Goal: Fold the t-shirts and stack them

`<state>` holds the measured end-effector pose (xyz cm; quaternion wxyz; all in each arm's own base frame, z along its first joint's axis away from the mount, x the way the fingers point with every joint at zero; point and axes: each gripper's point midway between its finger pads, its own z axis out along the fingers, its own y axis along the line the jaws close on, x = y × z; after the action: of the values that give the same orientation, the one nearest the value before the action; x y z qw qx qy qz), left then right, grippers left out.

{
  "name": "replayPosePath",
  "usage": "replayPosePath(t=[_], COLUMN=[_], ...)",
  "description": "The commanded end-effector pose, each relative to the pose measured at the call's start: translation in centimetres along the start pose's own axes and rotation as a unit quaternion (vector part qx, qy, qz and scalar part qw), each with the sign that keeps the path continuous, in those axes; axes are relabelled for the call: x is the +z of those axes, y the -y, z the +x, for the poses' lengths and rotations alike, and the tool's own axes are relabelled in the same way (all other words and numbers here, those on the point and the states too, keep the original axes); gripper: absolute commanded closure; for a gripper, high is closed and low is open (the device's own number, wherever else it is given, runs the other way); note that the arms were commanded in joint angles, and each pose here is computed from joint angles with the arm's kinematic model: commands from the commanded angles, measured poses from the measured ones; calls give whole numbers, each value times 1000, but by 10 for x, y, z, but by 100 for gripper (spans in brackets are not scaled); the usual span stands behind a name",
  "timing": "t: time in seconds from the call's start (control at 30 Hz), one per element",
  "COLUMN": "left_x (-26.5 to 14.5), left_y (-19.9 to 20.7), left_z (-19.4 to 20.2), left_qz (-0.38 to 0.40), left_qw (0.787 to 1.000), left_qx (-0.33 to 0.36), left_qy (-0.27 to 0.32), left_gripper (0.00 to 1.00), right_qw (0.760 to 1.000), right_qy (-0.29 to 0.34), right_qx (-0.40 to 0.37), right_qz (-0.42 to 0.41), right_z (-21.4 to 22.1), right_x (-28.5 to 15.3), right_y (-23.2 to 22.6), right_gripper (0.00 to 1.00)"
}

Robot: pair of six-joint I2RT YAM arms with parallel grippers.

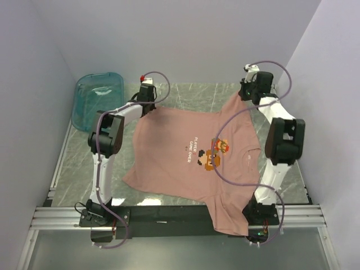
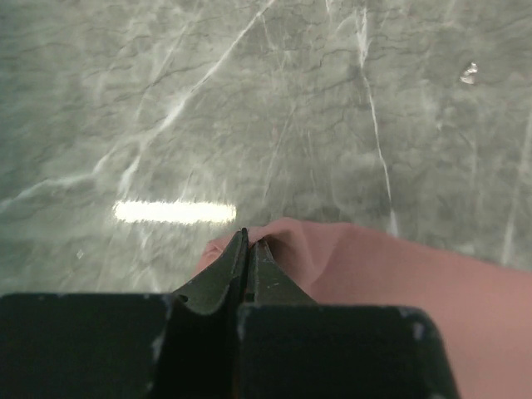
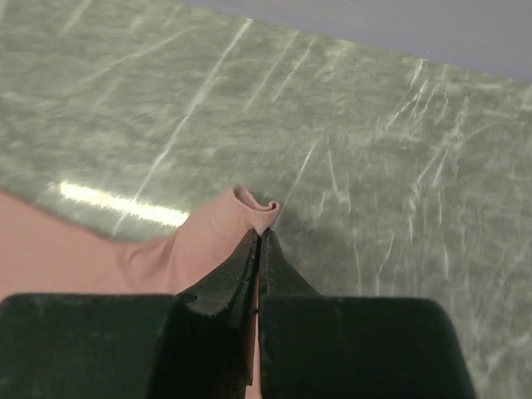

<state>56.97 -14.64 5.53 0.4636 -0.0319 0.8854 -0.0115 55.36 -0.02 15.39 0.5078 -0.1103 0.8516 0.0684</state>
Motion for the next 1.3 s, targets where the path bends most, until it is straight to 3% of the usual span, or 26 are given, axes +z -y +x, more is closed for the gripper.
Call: replayPosePath(t=[0.0, 0.23, 0.53, 0.83, 1.27], left_x=[7, 17, 16, 5, 14], left_y=[3, -8, -45, -66, -45], left_z=[-37, -66, -89, -120, -148], left_qz=[-20, -57, -87, -110, -62], left_qw=[999, 996, 993, 987, 989], left_qx=[8, 15, -27, -42, -29], left_qy=[31, 68, 72, 107, 132], left_gripper=[100, 100, 100, 100, 100], right_qw=[995, 991, 992, 992, 988], right_qy=[76, 85, 100, 93, 129], right_qx=[-35, -25, -25, -30, -26], right_qz=[56, 102, 78, 85, 87], right_z=[-63, -76, -112, -109, -134], right_x=[14, 27, 30, 40, 12], right_y=[21, 42, 36, 31, 27], right_gripper=[100, 100, 100, 100, 100])
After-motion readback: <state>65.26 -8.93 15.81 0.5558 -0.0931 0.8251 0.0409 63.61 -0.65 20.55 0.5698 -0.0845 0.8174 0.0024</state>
